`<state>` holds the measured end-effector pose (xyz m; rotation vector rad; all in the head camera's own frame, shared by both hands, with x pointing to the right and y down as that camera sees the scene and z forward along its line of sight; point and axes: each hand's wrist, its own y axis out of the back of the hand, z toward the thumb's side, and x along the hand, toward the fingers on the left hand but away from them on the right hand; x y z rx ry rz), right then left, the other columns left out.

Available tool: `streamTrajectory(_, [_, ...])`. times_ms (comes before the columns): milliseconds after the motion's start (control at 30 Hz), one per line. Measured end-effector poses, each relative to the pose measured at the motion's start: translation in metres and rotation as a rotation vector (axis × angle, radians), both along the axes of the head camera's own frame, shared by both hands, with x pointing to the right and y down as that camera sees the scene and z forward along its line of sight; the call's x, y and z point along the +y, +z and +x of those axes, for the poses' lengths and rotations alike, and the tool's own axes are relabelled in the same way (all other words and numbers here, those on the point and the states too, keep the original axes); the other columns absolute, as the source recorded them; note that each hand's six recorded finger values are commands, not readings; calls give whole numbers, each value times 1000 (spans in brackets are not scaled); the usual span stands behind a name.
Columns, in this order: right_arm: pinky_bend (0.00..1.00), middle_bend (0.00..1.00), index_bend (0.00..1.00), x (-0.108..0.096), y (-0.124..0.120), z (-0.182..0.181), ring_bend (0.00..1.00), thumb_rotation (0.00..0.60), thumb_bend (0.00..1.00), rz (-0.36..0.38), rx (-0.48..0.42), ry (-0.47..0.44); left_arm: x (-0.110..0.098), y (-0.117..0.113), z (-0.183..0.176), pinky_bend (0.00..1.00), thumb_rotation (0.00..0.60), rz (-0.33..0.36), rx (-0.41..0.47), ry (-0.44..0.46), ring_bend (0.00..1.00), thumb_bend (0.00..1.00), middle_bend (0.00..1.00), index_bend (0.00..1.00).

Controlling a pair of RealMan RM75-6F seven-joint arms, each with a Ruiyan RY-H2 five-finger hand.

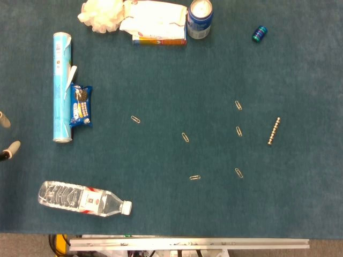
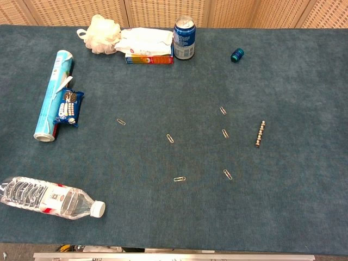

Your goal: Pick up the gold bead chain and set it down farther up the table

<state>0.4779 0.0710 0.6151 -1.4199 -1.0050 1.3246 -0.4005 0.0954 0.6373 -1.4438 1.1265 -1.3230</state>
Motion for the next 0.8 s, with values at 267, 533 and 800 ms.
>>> streamTrajectory(267, [222, 129, 318, -5, 7, -8, 48, 600, 91, -26, 6, -33, 6, -5, -5, 505, 600, 12, -6, -22, 327, 137, 447, 496])
streamTrajectory(533, [222, 128, 318, -11, 13, -20, 48, 600, 92, -46, 19, -79, 11, -6, -10, 506, 600, 5, -22, -37, 327, 138, 447, 495])
streamTrajectory(800, [222, 177, 318, -20, 22, -36, 62, 600, 165, -103, 79, -228, 15, -9, -12, 506, 600, 14, -24, -47, 327, 137, 447, 496])
